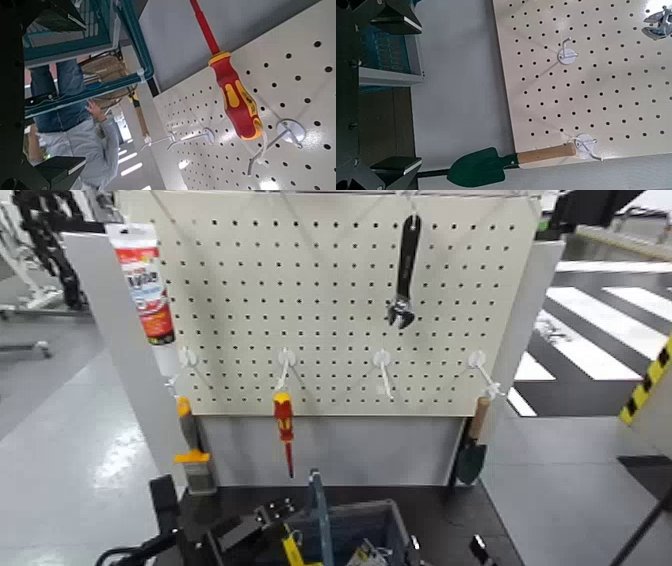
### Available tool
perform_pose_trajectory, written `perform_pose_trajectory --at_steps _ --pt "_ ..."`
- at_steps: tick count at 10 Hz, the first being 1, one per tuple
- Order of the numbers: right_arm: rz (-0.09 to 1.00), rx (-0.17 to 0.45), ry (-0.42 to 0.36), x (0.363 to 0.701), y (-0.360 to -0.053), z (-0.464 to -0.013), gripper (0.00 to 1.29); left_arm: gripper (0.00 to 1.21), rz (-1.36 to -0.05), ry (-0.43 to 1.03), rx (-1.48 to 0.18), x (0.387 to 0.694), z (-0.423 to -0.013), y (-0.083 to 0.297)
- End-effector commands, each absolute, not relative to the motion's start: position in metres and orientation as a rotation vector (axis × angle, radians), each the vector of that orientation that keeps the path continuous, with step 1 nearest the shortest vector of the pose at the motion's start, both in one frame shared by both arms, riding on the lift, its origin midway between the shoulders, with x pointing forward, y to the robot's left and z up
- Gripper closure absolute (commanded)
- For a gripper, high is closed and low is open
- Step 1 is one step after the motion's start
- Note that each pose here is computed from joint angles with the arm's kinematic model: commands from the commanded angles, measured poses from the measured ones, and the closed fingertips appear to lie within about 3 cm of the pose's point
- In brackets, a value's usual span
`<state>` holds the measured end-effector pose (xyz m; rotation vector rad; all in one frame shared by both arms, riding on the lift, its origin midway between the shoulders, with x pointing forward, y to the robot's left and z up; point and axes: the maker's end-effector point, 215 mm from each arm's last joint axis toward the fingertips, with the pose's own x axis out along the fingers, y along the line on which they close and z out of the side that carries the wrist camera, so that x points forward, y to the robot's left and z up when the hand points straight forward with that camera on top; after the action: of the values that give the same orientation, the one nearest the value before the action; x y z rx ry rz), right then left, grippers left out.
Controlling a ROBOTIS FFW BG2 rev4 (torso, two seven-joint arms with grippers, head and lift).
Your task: Grasp the handle of the crate.
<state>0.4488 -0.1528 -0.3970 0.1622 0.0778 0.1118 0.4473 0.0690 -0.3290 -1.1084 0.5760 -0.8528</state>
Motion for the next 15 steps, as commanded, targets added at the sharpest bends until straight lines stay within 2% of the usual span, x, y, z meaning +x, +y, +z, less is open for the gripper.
perform_pose_trajectory --at_steps 1,6,13,14,15 --pt "0.113 0.164 0.077 0.449 -0.152 -0.397 0.14 0.11 -0.907 0.607 -1.175 0.448 -0.328 0.061" --pt "0.112 0.167 0.075 0.449 -0.152 -0.396 0.14 0.12 -0.974 0.609 -1.278 0.458 -0.321 0.048" --pt "0.117 0.168 0.072 0.451 -0.150 -0.396 0.15 0.13 -1.025 0.685 -1.348 0.458 -0.329 0.030" --pt "0.116 0.170 0.071 0.451 -0.150 -0.395 0.15 0.19 -1.032 0.690 -1.358 0.456 -0.328 0.027" --pt "0.117 0.168 0.071 0.451 -0.151 -0.395 0.15 0.36 -1.042 0.695 -1.366 0.456 -0.328 0.025"
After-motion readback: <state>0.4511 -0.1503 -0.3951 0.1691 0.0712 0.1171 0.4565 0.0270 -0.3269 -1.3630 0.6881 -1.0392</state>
